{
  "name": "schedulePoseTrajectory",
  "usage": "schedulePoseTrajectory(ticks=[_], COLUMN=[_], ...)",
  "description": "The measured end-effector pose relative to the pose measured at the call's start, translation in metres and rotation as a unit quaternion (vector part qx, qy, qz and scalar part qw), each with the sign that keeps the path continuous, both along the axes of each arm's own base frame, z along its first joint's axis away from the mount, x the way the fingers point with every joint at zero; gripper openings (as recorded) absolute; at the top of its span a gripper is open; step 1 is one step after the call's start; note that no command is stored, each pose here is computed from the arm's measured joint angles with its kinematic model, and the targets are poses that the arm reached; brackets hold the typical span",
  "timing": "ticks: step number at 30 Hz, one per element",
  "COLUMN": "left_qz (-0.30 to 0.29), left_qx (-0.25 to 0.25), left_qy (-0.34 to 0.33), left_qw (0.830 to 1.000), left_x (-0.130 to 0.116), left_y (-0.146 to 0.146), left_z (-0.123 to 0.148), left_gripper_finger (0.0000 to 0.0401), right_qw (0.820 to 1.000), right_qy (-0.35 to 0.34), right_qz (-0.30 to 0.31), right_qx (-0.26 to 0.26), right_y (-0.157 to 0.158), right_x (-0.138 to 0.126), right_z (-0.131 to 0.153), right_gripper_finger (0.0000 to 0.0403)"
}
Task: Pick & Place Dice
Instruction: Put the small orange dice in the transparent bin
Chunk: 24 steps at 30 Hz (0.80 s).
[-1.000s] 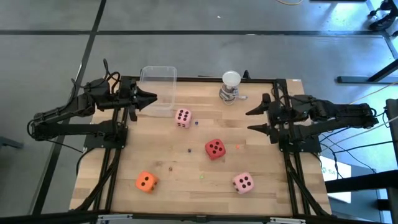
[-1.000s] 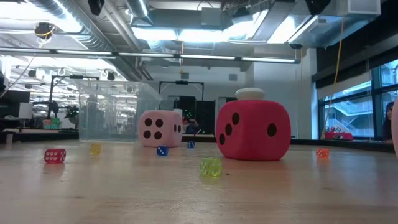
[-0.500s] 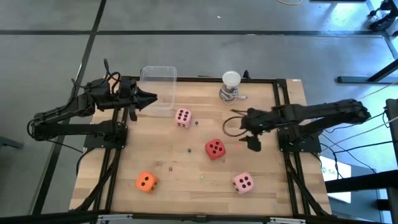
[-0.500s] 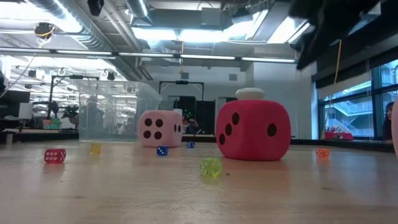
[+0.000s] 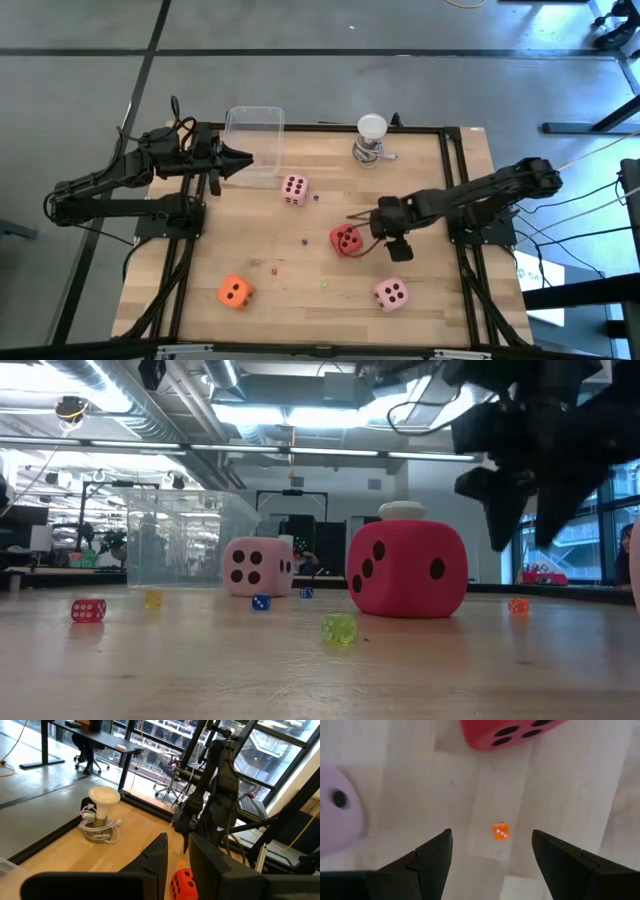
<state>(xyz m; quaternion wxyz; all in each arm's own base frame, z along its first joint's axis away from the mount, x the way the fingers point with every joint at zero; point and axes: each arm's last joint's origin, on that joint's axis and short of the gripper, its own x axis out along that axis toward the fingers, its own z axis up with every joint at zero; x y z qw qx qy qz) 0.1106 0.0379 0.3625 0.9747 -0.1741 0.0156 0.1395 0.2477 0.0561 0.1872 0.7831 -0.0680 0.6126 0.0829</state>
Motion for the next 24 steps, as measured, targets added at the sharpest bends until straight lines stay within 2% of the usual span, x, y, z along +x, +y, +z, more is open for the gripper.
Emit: schedulePoseTrajectory(ticks=[3,12,24], left_qz=[0.0,-0.002,-0.002], left_qx=[0.0,0.0,-0.005], left_qy=[0.0,0.0,-0.001], left_qw=[1.0,1.0,1.0], left_x=[0.0,0.0,0.0], left_y=[0.0,0.0,0.0], left_z=[0.0,0.0,0.0], left_gripper_finger=[0.0072,0.0072,0.0072], right_qw=[0.999,0.994,0.993], right_qy=[0.009,0.053,0.059], right_qz=[0.03,0.062,0.079], right_qx=[-0.037,-0.079,-0.071], right_y=[0.005,0.007,0.008], right_x=[0.005,0.013,0.012], right_z=[-0.012,-0.04,-0.052], right_gripper_finger=[0.0272,0.0262,0.0162])
